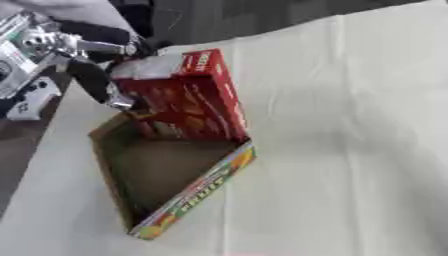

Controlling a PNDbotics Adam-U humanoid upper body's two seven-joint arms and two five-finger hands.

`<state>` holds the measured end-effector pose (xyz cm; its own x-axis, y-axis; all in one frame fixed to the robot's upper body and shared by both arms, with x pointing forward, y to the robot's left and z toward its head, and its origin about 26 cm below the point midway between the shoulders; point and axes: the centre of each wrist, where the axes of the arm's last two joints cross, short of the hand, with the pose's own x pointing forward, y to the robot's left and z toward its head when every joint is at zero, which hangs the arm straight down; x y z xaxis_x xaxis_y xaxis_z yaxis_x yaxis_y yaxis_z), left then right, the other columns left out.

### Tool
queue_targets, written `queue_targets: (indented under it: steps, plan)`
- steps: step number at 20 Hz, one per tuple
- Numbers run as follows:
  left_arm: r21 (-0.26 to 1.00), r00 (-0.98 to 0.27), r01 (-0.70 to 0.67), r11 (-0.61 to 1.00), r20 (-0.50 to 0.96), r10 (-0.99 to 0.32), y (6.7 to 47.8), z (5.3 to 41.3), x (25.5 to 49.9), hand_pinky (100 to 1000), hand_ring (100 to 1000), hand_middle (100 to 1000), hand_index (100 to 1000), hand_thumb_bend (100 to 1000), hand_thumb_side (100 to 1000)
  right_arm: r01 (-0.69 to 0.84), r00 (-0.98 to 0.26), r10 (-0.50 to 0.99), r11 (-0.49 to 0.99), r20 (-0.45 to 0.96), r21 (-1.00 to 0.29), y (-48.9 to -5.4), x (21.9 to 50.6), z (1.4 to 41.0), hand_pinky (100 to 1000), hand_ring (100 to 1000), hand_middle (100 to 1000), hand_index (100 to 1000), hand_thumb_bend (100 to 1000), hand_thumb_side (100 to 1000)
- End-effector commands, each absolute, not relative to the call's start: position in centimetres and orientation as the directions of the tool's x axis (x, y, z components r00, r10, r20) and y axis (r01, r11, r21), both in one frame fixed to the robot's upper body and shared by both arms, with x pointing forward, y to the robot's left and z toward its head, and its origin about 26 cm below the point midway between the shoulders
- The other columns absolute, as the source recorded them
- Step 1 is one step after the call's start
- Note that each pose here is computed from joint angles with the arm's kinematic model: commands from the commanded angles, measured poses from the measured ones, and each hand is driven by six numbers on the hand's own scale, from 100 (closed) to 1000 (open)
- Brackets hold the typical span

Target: Pick up objects on the table and place them in the box.

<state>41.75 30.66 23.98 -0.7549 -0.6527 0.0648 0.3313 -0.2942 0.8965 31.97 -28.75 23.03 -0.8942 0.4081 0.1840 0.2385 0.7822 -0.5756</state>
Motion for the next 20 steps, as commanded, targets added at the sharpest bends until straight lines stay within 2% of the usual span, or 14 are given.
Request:
queue_targets:
  steps: [1,2,3,6,9,12,13,14,15,17,20]
  plan:
    - [0.744,-0.855,0.314,-0.589,-0.047,-0.516,31.9,24.0,41.9,911,937,946,944,783,1000,0.247,-0.901,0.402,0.783,0.161,-0.571,-28.7,31.8,23.7,519,753,800,841,100,646]
    - [0.735,-0.856,0.315,-0.6,-0.054,-0.515,32.0,23.7,42.0,930,953,958,956,790,1000,0.247,-0.901,0.402,0.784,0.161,-0.57,-28.7,31.8,23.7,519,752,800,841,100,646]
    - [0.732,-0.857,0.313,-0.605,-0.057,-0.512,32.1,23.6,42.1,1000,1000,1000,1000,797,1000,0.247,-0.901,0.401,0.784,0.162,-0.569,-28.6,31.8,23.7,518,752,800,841,100,646]
    - [0.736,-0.855,0.306,-0.603,-0.065,-0.514,32.3,23.9,42.4,1000,1000,1000,1000,788,1000,0.245,-0.901,0.401,0.785,0.165,-0.569,-28.6,31.8,23.6,518,753,801,842,100,646]
    - [0.735,-0.844,0.304,-0.607,-0.088,-0.529,32.5,24.3,42.6,1000,1000,1000,1000,844,1000,0.245,-0.901,0.401,0.786,0.165,-0.567,-28.7,31.8,23.6,518,753,801,842,100,646]
    - [0.75,-0.827,0.27,-0.603,-0.141,-0.545,32.4,25.9,42.9,1000,1000,1000,1000,830,1000,0.244,-0.901,0.4,0.788,0.168,-0.566,-28.7,31.8,23.6,518,753,801,842,100,646]
    - [0.772,-0.82,0.231,-0.592,-0.173,-0.546,32.1,27.4,42.9,1000,1000,1000,1000,677,1000,0.244,-0.901,0.4,0.788,0.169,-0.565,-28.7,31.9,23.5,518,753,801,843,100,646]
    - [0.808,-0.811,0.19,-0.557,-0.191,-0.553,31.8,29.2,42.7,1000,1000,1000,1000,719,1000,0.245,-0.9,0.401,0.789,0.17,-0.564,-28.7,31.9,23.5,518,753,801,843,100,646]
    - [0.833,-0.81,0.133,-0.537,-0.221,-0.544,31.4,30.9,42.3,1000,1000,1000,1000,477,1000,0.245,-0.9,0.401,0.789,0.171,-0.563,-28.7,31.9,23.5,518,753,801,843,100,647]
    - [0.921,-0.829,0.07,-0.382,-0.16,-0.537,31.2,33.3,41.7,1000,1000,1000,1000,290,983,0.245,-0.9,0.401,0.791,0.171,-0.561,-28.7,31.9,23.4,518,753,801,843,100,646]
    - [0.987,-0.889,0.057,-0.148,-0.017,-0.458,31.3,35.2,40.8,963,969,970,981,208,1000,0.247,-0.9,0.401,0.791,0.17,-0.559,-28.7,31.9,23.5,518,753,802,843,100,646]
